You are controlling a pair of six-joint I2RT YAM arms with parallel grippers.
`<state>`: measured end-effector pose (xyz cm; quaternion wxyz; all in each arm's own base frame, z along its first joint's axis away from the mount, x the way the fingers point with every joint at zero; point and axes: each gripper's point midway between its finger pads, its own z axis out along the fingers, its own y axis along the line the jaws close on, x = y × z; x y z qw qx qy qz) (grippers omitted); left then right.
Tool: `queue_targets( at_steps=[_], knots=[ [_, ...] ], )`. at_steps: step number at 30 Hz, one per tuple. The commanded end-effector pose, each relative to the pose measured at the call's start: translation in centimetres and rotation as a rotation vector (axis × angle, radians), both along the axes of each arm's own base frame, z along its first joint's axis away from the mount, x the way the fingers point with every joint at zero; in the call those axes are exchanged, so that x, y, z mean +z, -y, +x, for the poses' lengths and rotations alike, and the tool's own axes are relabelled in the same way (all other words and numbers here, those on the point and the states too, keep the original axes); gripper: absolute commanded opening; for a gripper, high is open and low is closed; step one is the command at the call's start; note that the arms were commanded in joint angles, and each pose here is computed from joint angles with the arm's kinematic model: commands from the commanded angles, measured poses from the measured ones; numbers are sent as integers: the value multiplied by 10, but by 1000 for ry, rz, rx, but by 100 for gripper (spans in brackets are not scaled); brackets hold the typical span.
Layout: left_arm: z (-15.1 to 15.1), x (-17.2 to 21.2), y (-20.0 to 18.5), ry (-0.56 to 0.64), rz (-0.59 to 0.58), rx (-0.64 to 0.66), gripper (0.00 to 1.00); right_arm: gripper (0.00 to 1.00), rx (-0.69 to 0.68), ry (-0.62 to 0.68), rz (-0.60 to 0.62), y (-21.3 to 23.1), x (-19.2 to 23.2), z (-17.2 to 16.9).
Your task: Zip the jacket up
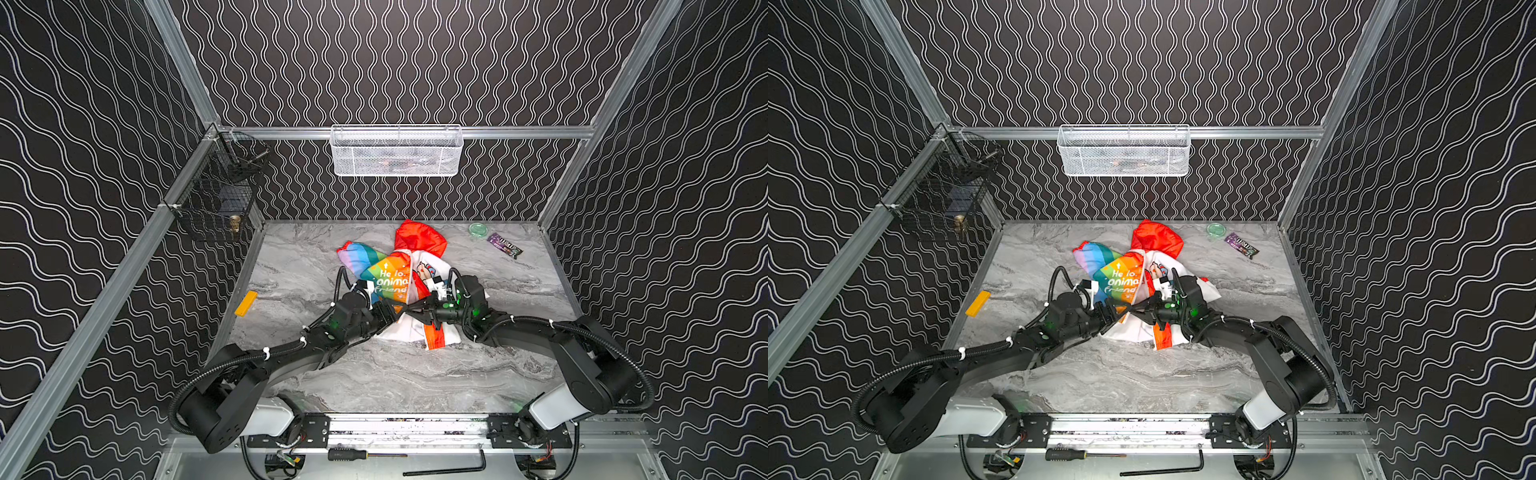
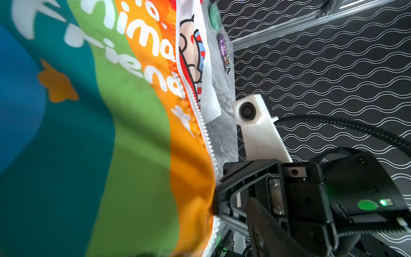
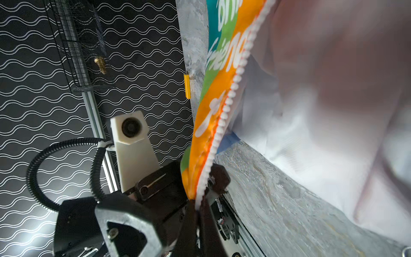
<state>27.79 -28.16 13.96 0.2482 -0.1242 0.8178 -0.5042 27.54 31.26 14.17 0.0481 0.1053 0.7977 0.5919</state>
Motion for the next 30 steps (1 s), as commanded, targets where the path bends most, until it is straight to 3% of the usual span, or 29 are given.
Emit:
queue_targets(
  at_steps=[1, 5, 13, 24, 30],
  knots=[
    [2, 1, -3, 31, 13, 0, 64, 0, 13, 14, -20, 1, 1, -1],
    [0, 1, -3, 29, 10, -14, 60, 0, 9, 17, -31, 3, -1, 1],
    [-5, 4, 5, 54, -27, -71, 42, 0, 10, 14, -39, 5, -4, 3],
    [-7, 14, 13, 92, -63, -121, 35, 0, 8, 16, -44, 7, -5, 7],
    [-6, 7, 16, 71, -74, -134, 26, 0, 11, 11, -47, 8, -8, 7]
  ],
)
